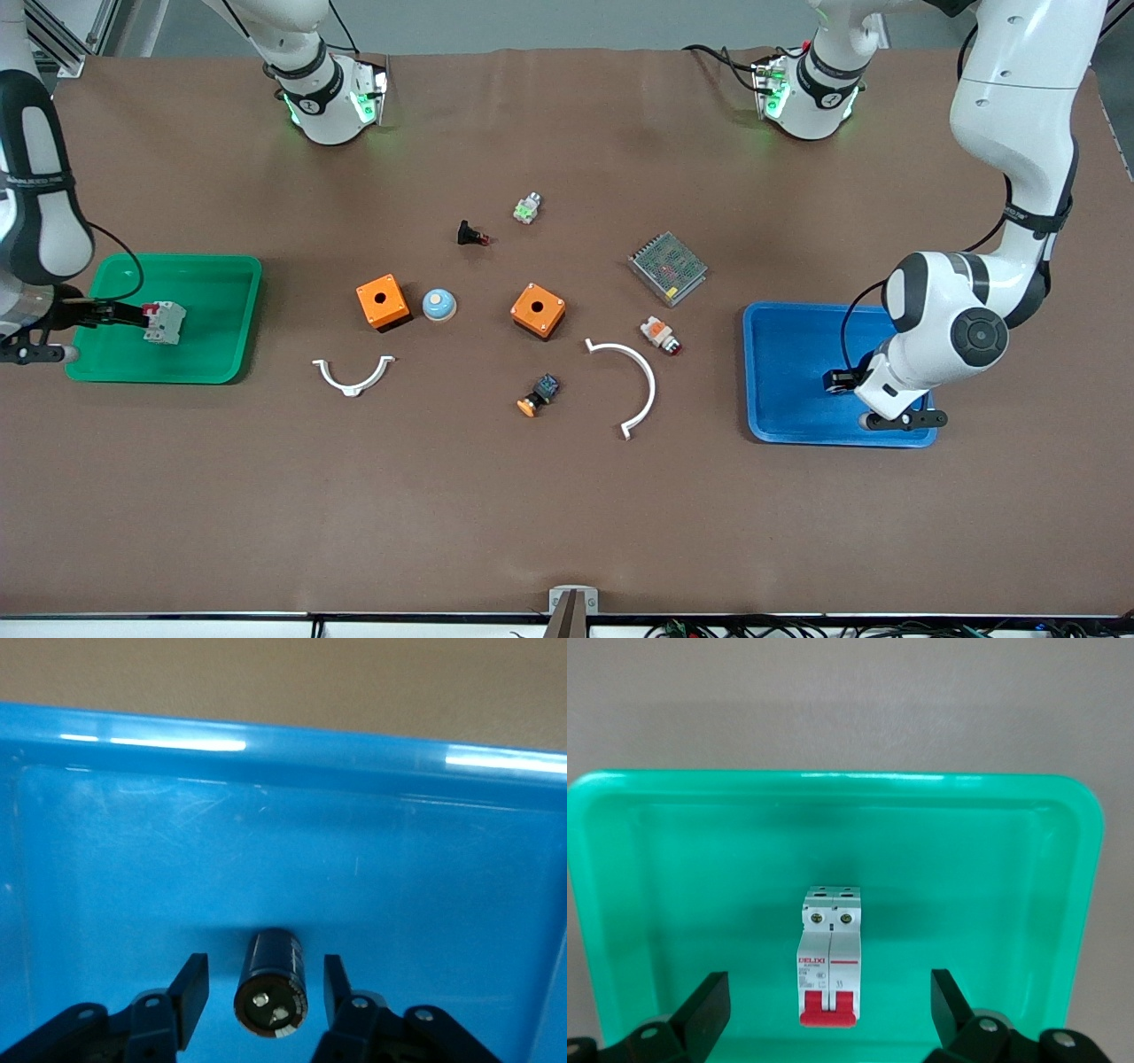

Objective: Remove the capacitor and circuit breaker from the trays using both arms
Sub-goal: 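Grasp the black capacitor with the left gripper while the right gripper grasps the breaker, then lift the capacitor with the left gripper while the right gripper lifts the breaker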

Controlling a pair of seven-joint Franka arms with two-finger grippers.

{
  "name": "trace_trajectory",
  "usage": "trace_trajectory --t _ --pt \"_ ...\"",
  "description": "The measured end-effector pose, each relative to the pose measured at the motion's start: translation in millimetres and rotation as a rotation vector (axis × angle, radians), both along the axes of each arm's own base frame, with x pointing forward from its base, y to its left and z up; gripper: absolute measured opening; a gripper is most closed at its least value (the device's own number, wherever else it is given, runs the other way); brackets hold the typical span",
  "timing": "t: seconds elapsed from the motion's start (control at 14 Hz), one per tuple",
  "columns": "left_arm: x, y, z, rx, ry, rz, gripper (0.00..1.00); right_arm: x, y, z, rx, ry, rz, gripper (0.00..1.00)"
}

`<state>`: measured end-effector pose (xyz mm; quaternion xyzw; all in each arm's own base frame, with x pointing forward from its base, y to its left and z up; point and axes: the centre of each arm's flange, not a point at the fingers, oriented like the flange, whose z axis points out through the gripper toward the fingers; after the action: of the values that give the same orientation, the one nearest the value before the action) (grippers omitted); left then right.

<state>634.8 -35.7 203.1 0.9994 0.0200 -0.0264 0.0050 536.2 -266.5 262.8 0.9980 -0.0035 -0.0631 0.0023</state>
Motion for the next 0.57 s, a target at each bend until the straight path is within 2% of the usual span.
trace_trajectory --t 0.21,0.36,0.57 --pt "-4 0 -6 0.0 0.01 -0.001 0.55 -12 2 -21 0.001 -0.003 -0.003 1.0" --pt "-5 -1 -7 0.0 0.013 -0.001 0.36 -15 2 -33 0.001 -0.003 -0.004 1.0" --pt "-2 -4 8 -0.001 -0.006 -0.001 0.34 -19 -1 -45 0.007 0.005 0.015 0.95"
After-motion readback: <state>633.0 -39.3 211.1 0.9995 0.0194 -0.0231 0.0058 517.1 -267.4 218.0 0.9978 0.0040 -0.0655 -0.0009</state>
